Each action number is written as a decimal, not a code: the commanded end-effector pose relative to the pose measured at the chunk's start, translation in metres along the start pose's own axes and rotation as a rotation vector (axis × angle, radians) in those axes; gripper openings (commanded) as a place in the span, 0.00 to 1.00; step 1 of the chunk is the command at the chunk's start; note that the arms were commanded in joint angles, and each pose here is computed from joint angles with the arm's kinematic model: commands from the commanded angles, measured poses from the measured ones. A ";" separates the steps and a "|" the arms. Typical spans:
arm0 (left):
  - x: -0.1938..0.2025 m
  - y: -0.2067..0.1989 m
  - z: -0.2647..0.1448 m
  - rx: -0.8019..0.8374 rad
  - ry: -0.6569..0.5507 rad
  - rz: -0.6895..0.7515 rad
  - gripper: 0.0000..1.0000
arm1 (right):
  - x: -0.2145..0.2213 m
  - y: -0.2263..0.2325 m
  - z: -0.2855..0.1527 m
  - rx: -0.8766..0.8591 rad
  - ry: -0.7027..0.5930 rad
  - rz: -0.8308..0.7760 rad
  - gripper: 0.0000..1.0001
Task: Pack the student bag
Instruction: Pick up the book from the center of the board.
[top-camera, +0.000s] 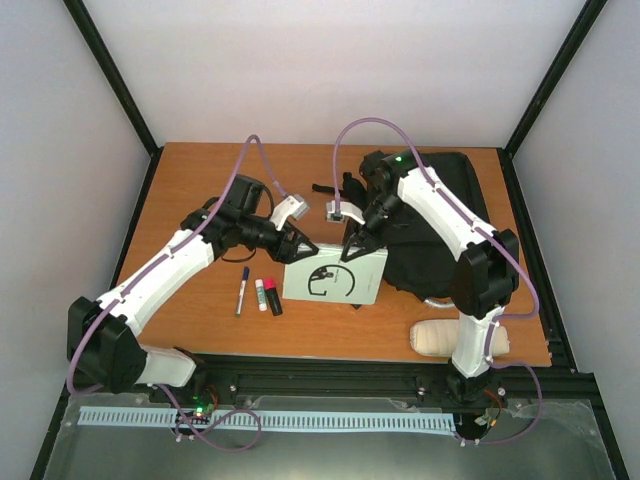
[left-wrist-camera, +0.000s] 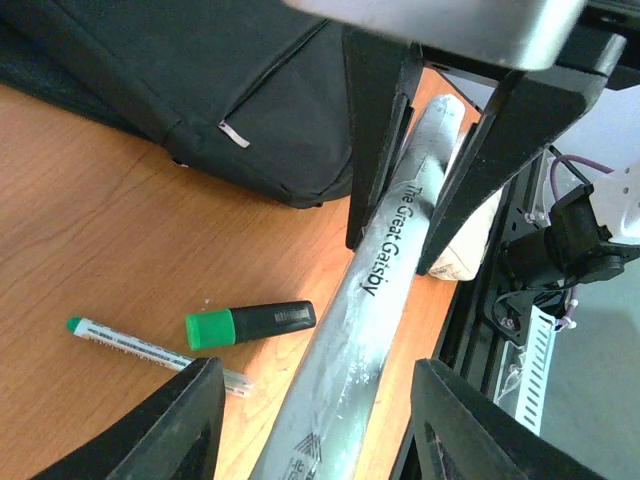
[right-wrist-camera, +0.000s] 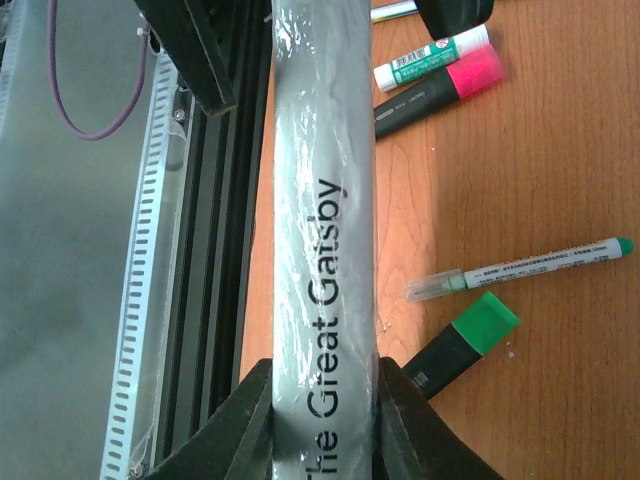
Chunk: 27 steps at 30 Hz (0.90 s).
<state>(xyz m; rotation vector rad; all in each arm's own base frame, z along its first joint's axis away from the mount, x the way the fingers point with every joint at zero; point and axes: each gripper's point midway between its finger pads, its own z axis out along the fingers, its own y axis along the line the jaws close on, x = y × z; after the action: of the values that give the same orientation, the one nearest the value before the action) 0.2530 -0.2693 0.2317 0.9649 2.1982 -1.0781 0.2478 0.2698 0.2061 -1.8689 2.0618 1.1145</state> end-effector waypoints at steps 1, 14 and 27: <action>0.011 -0.024 -0.004 0.067 0.024 0.012 0.49 | -0.022 0.004 -0.021 0.070 -0.065 -0.079 0.03; 0.018 -0.029 0.004 0.149 0.060 -0.024 0.09 | -0.035 0.002 -0.026 0.066 -0.108 -0.088 0.03; -0.067 0.008 -0.022 -0.033 -0.208 -0.139 0.01 | -0.037 -0.035 -0.158 0.087 -0.632 0.148 0.76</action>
<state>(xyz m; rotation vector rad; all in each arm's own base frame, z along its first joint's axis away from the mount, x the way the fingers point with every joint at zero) 0.2554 -0.2682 0.2167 0.8710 2.3145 -1.1068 0.3231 0.2360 0.2828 -1.4258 1.9377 1.2092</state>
